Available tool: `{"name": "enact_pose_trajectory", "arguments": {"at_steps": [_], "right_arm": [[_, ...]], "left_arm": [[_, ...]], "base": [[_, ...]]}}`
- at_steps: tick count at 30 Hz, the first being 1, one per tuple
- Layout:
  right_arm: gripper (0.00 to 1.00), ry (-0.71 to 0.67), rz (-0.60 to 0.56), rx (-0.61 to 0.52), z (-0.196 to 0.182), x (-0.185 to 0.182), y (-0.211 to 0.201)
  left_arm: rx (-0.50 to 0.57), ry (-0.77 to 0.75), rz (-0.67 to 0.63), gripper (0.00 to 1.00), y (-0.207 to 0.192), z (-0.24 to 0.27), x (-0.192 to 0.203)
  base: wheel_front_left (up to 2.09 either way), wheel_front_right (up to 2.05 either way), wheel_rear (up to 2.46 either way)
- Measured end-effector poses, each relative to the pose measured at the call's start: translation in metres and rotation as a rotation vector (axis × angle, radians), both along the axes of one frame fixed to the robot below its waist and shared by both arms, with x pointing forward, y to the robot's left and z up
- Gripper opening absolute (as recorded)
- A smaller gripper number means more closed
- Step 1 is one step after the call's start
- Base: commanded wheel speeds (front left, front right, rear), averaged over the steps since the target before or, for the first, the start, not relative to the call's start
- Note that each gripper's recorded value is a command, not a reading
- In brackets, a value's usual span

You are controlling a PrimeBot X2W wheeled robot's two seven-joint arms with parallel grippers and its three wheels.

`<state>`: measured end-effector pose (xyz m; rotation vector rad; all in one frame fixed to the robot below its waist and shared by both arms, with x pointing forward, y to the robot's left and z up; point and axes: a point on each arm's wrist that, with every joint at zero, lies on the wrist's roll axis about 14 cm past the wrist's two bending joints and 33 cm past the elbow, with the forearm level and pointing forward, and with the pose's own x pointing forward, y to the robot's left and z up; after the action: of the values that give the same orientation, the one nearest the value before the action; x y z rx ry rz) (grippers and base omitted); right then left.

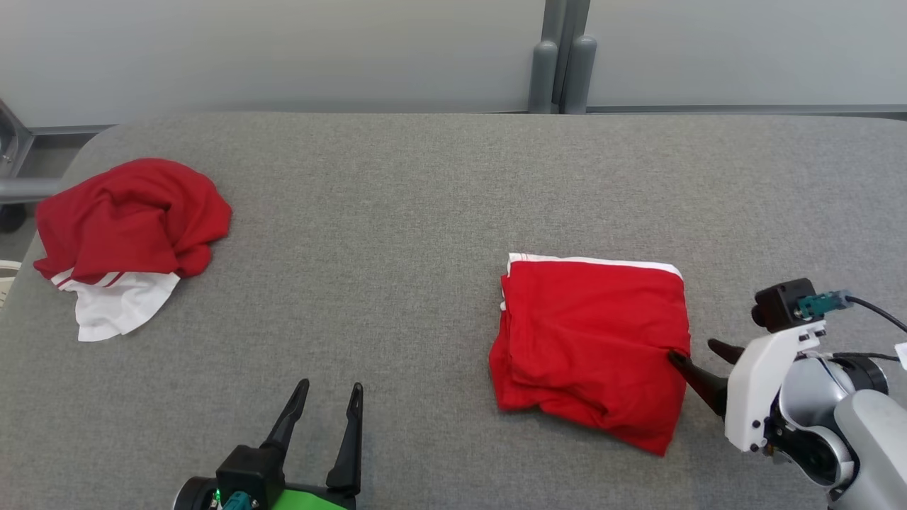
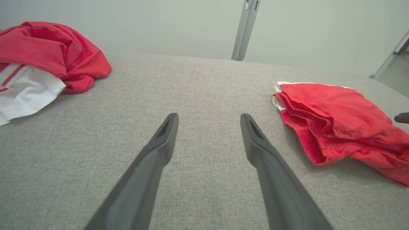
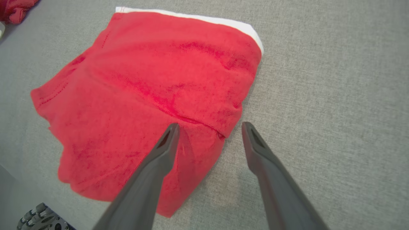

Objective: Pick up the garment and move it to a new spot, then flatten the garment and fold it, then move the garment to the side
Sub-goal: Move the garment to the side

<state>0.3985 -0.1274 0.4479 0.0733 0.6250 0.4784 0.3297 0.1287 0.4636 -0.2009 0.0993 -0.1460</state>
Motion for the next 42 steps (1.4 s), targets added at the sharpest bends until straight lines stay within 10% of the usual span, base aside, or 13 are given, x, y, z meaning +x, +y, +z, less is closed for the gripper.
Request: {"name": "enact_pose_trajectory", "arguments": {"at_steps": [12,14,32,42], "right_arm": [[0.97,0.175,-0.114,0.148,-0.035,-0.015,0.013],[0.0,0.176,-0.11,0.194,-0.032,-0.015,0.024],[0.0,0.133,-0.33,0.185,-0.034,-0.039,-0.067],[0.0,0.063,-0.349,-0.041,-0.028,-0.03,-0.13]], "left_arm": [[0.0,0.006,0.008,1.0,0.002,-0.003,-0.002],[0.003,0.004,0.012,1.0,0.003,-0.002,-0.002],[-0.001,-0.009,-0.121,1.0,-0.035,-0.001,0.02],[-0.023,-0.001,-0.259,1.0,-0.083,-0.008,0.049]], "base": [[0.0,0.0,0.0],[0.0,0.0,0.0],[0.0,0.0,0.0],[0.0,0.0,0.0]]}}
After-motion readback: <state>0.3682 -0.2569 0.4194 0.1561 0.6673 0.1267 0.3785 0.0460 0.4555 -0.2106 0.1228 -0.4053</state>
